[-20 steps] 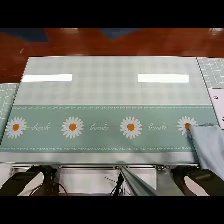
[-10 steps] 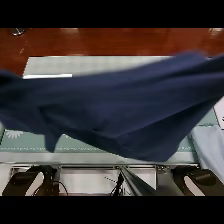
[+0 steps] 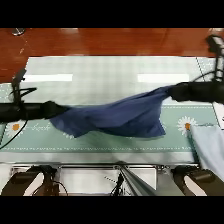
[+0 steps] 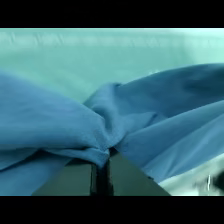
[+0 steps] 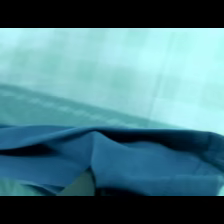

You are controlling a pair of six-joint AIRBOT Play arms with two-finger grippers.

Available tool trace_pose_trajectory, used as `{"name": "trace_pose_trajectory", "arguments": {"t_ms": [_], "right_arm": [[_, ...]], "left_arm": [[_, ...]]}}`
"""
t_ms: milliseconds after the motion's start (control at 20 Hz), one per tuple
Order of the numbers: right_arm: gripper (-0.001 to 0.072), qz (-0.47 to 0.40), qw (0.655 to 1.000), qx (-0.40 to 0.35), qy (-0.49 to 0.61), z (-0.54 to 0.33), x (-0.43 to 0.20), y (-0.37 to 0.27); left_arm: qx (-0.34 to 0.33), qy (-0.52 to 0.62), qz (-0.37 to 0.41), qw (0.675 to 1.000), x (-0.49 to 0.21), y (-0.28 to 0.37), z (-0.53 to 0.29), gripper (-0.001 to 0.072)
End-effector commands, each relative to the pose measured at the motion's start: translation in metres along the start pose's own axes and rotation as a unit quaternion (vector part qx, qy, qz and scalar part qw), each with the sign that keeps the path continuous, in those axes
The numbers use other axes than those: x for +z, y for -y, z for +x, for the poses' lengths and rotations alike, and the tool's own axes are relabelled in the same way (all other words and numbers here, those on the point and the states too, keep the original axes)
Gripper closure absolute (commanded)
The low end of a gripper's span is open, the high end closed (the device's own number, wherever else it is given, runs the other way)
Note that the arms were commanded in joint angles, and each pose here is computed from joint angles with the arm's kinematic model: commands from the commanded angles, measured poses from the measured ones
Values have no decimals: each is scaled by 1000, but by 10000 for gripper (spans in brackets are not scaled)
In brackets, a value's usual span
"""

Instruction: Fold the shirts.

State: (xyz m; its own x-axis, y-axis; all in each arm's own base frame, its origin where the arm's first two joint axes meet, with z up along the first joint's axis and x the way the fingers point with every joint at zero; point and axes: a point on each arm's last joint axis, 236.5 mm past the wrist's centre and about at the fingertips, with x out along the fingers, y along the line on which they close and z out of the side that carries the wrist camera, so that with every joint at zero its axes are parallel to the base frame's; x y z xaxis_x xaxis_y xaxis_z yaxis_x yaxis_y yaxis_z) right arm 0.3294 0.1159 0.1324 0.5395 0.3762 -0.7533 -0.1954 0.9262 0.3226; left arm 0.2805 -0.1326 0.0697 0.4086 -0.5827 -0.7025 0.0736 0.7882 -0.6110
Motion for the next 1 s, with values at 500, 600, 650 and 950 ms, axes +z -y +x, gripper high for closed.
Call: {"name": "trace_pose_trajectory", "arguments": {"t_ms": [500,600,650,950], "right_arm": [[81,233,968,83,-47,170,61,88],[81,222,968,77,-85,141,50,114],[81,215,968,64,-110,119,39,133],[83,292,948,-91,-91,22,-53,246]], "left_arm": [[-20,-168,-37,985,94,-45,142,-2],[34,-204,-18,978,92,-83,104,-1],[73,-215,-20,974,89,-110,79,-1],[114,-123,-190,967,41,-196,13,1]]}}
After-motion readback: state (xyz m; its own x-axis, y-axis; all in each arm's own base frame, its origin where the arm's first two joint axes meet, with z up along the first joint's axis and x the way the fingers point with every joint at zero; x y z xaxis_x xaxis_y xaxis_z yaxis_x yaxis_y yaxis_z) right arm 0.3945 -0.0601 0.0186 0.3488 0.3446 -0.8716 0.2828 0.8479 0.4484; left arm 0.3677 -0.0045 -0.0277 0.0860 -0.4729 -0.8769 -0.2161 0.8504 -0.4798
